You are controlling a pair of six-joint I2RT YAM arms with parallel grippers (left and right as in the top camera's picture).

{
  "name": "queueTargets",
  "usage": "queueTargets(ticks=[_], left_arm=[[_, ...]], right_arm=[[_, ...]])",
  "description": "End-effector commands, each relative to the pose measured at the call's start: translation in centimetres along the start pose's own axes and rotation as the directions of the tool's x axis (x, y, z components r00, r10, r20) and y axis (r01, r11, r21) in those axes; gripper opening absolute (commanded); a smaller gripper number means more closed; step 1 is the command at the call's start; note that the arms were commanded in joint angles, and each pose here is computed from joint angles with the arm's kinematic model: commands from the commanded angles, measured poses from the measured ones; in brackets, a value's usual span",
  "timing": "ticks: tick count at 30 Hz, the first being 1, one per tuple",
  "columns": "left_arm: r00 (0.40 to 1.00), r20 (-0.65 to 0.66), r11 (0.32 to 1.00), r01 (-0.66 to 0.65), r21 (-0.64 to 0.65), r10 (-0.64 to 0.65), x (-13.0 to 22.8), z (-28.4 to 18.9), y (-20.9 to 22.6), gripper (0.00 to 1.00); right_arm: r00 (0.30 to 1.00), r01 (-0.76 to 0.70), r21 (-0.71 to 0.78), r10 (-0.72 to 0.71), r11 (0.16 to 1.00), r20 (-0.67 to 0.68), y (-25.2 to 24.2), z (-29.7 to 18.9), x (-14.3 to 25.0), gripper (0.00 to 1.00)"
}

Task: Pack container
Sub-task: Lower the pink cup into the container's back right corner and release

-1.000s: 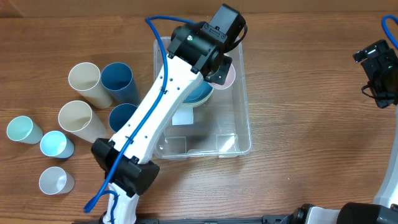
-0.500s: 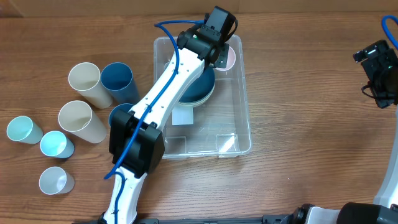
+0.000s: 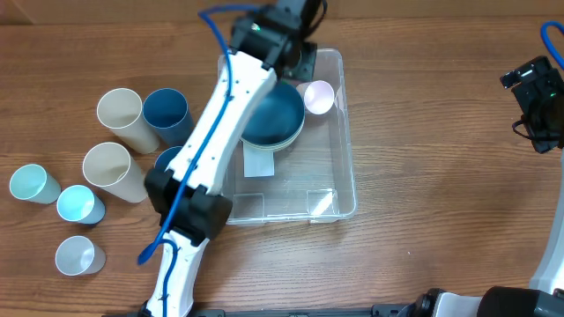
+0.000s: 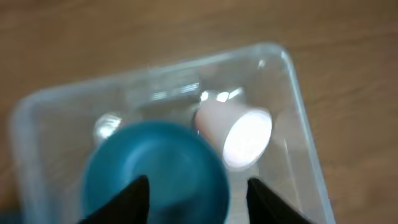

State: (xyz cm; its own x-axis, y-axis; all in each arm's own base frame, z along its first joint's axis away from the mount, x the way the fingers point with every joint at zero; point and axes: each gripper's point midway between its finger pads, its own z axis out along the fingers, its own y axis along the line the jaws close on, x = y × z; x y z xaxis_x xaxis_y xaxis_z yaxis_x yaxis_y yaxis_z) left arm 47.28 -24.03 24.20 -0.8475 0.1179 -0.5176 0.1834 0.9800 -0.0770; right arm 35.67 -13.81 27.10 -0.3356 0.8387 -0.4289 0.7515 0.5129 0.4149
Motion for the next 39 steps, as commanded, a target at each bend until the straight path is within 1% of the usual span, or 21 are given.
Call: queueTargets(ticks=[1, 2, 3, 4, 5, 6, 8, 10, 11, 16, 18, 21, 23, 27, 30, 33, 36, 39], left_arm=[[0.986, 0.130, 0.991, 0.115, -0.076, -0.104, -2.2, -8.1, 5.3, 0.54], [0.981, 0.143, 0.987, 0.141, -0.078, -0.129, -2.1, -9.6, 6.5, 0.54], [0.979, 0.148, 0.986, 0.153, -0.066, -0.142, -2.1, -10.5, 7.1, 0.52], [0.982, 0.123, 0.989, 0.147, -0.012, -0.144, -1.7, -10.9, 7.1, 0.48], [0.992, 0.087, 0.995, 0.090, 0.032, -0.092, -1.3, -10.3, 6.3, 0.44], [0.999, 0.038, 0.999, 0.035, 0.042, -0.036, -0.6, -8.9, 5.7, 0.43], [0.997, -0.009, 0.995, -0.082, 0.061, 0.083, -0.1, -6.2, 4.2, 0.44], [0.977, -0.041, 0.975, -0.204, 0.087, 0.208, 0.5, -2.5, 2.0, 0.46], [0.968, -0.053, 0.966, -0.241, 0.096, 0.247, 0.8, -0.8, 1.2, 0.48], [0.936, -0.095, 0.937, -0.327, 0.120, 0.339, 2.2, 5.5, -0.9, 0.48], [0.915, -0.124, 0.920, -0.369, 0.130, 0.384, 3.1, 7.4, -1.1, 0.47], [0.867, -0.171, 0.882, -0.445, 0.155, 0.468, 4.9, 10.2, -1.9, 0.47], [0.860, -0.183, 0.878, -0.452, 0.159, 0.476, 5.5, 11.1, -2.3, 0.47], [0.843, -0.169, 0.857, -0.485, 0.171, 0.511, 5.7, 11.1, -3.5, 0.47], [0.842, -0.158, 0.854, -0.493, 0.165, 0.517, 5.5, 11.2, -3.7, 0.47], [0.844, -0.164, 0.860, -0.495, 0.127, 0.510, 5.2, 11.5, -2.9, 0.47], [0.835, -0.203, 0.858, -0.507, 0.080, 0.512, 5.8, 13.1, -2.0, 0.47], [0.858, -0.226, 0.879, -0.477, -0.013, 0.462, 5.6, 14.1, -0.6, 0.44]], right_arm=[[1.000, -0.002, -0.009, 0.002, 1.000, 0.014, 0.3, -0.4, -0.3, 1.00], [1.000, -0.002, -0.009, 0.002, 1.000, 0.014, 0.3, -0.4, -0.3, 1.00], [1.000, -0.002, -0.009, 0.002, 1.000, 0.014, 0.3, -0.4, -0.3, 1.00], [1.000, -0.002, -0.009, 0.002, 1.000, 0.014, 0.3, -0.4, -0.3, 1.00], [1.000, -0.002, -0.009, 0.002, 1.000, 0.014, 0.3, -0.4, -0.3, 1.00], [1.000, -0.002, -0.009, 0.002, 1.000, 0.014, 0.3, -0.4, -0.3, 1.00], [1.000, -0.002, -0.009, 0.002, 1.000, 0.014, 0.3, -0.4, -0.3, 1.00], [1.000, -0.002, -0.009, 0.002, 1.000, 0.014, 0.3, -0.4, -0.3, 1.00], [1.000, -0.002, -0.009, 0.002, 1.000, 0.014, 0.3, -0.4, -0.3, 1.00], [1.000, -0.002, -0.009, 0.002, 1.000, 0.014, 0.3, -0.4, -0.3, 1.00], [1.000, -0.002, -0.009, 0.002, 1.000, 0.014, 0.3, -0.4, -0.3, 1.00], [1.000, -0.002, -0.009, 0.002, 1.000, 0.014, 0.3, -0.4, -0.3, 1.00], [1.000, -0.002, -0.009, 0.002, 1.000, 0.014, 0.3, -0.4, -0.3, 1.00], [1.000, -0.002, -0.009, 0.002, 1.000, 0.014, 0.3, -0.4, -0.3, 1.00], [1.000, -0.002, -0.009, 0.002, 1.000, 0.014, 0.3, -0.4, -0.3, 1.00], [1.000, -0.002, -0.009, 0.002, 1.000, 0.014, 0.3, -0.4, -0.3, 1.00], [1.000, -0.002, -0.009, 0.002, 1.000, 0.014, 0.3, -0.4, -0.3, 1.00], [1.000, -0.002, -0.009, 0.002, 1.000, 0.014, 0.3, -0.4, -0.3, 1.00]])
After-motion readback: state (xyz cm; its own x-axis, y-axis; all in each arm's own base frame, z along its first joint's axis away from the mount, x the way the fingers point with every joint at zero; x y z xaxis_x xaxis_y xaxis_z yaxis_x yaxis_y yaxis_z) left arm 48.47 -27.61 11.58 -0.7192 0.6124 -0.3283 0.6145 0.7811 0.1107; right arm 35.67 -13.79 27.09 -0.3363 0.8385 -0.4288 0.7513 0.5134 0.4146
